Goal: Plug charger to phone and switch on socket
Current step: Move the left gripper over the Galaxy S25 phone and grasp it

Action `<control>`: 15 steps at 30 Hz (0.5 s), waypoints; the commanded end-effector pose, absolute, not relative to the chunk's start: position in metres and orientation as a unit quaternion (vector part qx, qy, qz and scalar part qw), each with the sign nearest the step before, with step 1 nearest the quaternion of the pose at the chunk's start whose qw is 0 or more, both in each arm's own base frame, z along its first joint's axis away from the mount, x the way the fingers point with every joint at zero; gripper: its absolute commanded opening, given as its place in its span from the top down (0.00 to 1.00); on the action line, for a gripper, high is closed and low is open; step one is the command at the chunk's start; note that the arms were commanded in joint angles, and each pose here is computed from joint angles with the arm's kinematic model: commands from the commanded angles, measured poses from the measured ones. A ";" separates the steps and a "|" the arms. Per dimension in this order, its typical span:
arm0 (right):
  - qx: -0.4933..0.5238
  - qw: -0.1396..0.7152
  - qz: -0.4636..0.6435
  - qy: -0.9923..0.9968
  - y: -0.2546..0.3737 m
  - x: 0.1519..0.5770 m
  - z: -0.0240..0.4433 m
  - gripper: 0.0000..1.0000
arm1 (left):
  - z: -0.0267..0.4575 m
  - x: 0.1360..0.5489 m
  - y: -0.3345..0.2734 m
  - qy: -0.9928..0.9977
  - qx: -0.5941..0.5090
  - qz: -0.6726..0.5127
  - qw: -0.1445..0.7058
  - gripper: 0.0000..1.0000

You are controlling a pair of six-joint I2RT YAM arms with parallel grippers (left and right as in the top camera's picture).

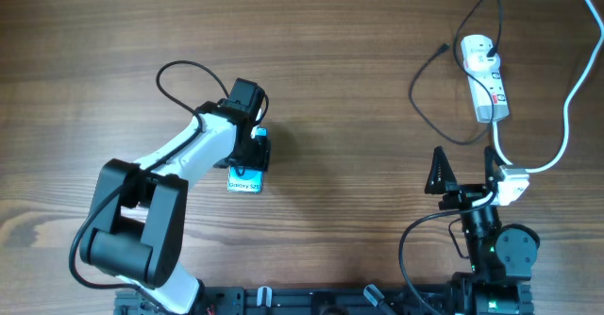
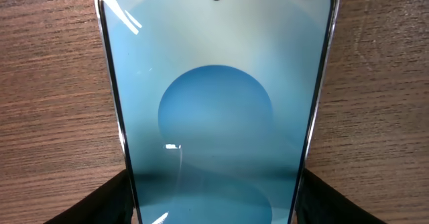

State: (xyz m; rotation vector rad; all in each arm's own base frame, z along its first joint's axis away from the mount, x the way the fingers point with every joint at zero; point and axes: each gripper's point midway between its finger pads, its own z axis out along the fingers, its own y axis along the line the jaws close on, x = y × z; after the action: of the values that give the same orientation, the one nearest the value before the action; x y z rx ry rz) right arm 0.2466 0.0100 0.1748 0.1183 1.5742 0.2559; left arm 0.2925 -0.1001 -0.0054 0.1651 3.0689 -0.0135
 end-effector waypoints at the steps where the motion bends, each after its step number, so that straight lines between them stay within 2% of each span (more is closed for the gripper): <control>1: 0.055 0.702 0.113 0.701 0.009 0.246 0.178 0.00 | -0.032 0.264 -0.107 0.998 0.053 -0.030 -0.024 0.43; 4: 0.055 0.702 0.113 0.701 0.009 0.246 0.178 0.00 | -0.032 0.264 -0.107 0.998 0.053 -0.030 -0.024 0.50; 15: 0.055 0.702 0.113 0.701 0.009 0.246 0.178 0.00 | -0.020 0.268 -0.108 0.998 0.054 -0.032 -0.017 0.50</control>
State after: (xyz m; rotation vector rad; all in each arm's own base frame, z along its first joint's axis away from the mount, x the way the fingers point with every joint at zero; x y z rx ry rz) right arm 0.2466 0.0100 0.1748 0.1183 1.5742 0.2559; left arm 0.2922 -0.1002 -0.0044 0.1616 3.0687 -0.0157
